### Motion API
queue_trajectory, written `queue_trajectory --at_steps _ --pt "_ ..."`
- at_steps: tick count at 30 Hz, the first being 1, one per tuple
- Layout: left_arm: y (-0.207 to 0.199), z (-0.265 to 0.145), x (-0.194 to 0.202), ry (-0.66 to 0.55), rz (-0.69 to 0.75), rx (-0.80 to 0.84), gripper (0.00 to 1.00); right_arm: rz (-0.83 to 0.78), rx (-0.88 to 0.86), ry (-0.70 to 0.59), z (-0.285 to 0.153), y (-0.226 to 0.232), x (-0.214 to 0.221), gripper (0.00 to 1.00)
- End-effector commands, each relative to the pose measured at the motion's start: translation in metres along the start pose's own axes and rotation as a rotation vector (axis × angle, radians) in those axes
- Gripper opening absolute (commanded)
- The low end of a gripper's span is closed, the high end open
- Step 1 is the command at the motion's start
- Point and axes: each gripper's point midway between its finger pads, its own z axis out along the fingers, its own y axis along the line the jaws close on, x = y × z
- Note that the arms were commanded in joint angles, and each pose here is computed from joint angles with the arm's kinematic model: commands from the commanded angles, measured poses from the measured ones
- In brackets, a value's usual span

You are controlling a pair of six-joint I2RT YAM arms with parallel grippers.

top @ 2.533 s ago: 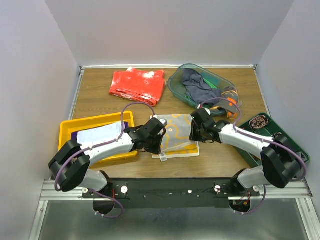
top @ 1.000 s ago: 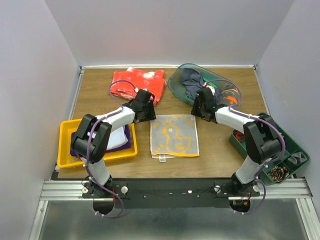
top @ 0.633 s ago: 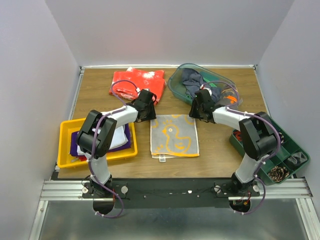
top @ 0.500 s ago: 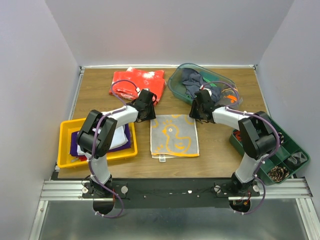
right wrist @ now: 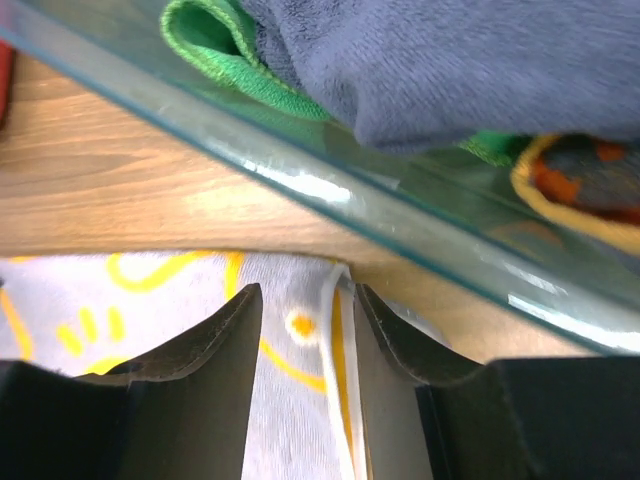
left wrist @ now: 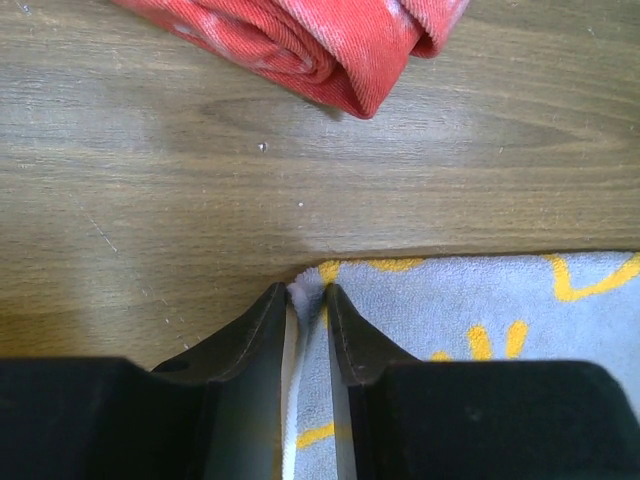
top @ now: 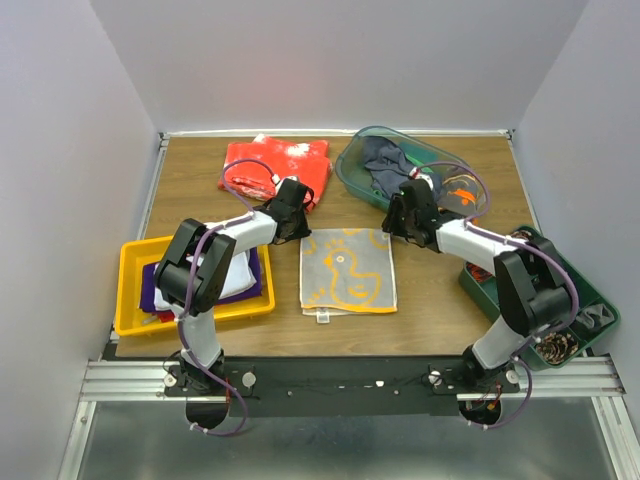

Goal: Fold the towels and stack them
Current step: Fold the towel at the center of the board.

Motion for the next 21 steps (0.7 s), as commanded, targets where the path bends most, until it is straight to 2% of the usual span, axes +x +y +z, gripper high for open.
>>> queue_trajectory --at_steps 1,5,9,14,18,21 --pt "0.012 0.007 0.004 0.0 0.023 -0.056 0.31 0.038 -0.017 -0.009 -0.012 -0.003 0.008 0.51" --pt "0.009 0.008 0.004 0.005 0.023 -0.05 0.3 0.031 -0.046 0.025 -0.006 0.004 0.021 0.48" --pt "0.008 0.009 0.004 0.009 0.026 -0.048 0.29 0.024 0.01 0.043 0.009 -0.006 0.03 0.47" --pt "0.01 0.012 0.007 0.015 0.032 -0.048 0.28 0.008 0.084 0.02 0.024 -0.015 0.022 0.47" --pt "0.012 0.014 0.01 0.019 0.043 -0.055 0.27 0.006 0.08 0.022 0.033 -0.01 0.018 0.46" --pt "0.013 0.015 0.01 0.017 0.051 -0.058 0.22 0.014 0.073 0.014 0.031 -0.009 0.015 0.44"
